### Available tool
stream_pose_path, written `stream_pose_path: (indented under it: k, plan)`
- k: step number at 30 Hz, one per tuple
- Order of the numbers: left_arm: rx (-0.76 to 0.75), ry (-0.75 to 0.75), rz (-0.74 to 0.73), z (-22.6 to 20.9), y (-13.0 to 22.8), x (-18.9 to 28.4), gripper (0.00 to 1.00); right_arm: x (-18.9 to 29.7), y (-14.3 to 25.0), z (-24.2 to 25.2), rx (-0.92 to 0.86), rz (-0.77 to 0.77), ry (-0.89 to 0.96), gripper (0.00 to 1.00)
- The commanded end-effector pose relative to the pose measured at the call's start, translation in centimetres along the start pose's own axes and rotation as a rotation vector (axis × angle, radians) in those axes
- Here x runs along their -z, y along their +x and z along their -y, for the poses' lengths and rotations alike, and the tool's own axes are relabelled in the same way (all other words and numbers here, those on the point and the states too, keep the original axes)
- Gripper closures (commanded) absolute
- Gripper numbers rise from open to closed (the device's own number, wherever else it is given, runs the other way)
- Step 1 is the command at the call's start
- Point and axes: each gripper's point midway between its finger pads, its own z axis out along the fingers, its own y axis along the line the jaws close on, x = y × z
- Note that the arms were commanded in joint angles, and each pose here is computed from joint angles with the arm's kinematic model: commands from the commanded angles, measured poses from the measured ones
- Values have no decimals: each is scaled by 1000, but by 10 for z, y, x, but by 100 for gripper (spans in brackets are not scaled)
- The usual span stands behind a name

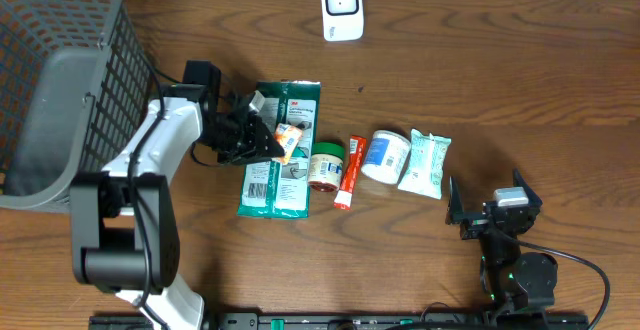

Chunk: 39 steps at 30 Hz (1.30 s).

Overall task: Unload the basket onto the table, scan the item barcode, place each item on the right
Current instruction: 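Set the Kleenex pack on the glove package and release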

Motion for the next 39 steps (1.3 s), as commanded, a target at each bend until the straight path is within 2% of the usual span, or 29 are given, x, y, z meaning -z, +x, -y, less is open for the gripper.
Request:
stream_pose_path:
  k: [1,10,13,15,23,27,28,35,39]
  plan:
    - [9,37,-22,-1,0,-9,75,0,1,-1,6,-1,-3,1]
    - [38,-25,-48,-24,-1,-22,57,0,1,-1,6,-1,-3,1]
    - [33,-24,-33,-23,-3,-18,38,0,0,-1,6,0,-3,1]
    - [24,-23,-22,-20,-4,-15,33,0,1,-1,6,-1,-3,1]
    - [-29,-18,38,-4,-13,2,30,0,1,-1,6,-1,-3,1]
    - [-96,-16,116,17,-22,26,30,0,1,-1,6,-1,-3,1]
    - [-101,-34,138,20,-24,32,26,0,1,-1,6,-1,-3,1]
    - [-89,-470,486,2,-39,126,25,0,1,-1,6,-1,-3,1]
    - [-80,-648,667,0,-37,180,24,0,1,-1,6,-1,-3,1]
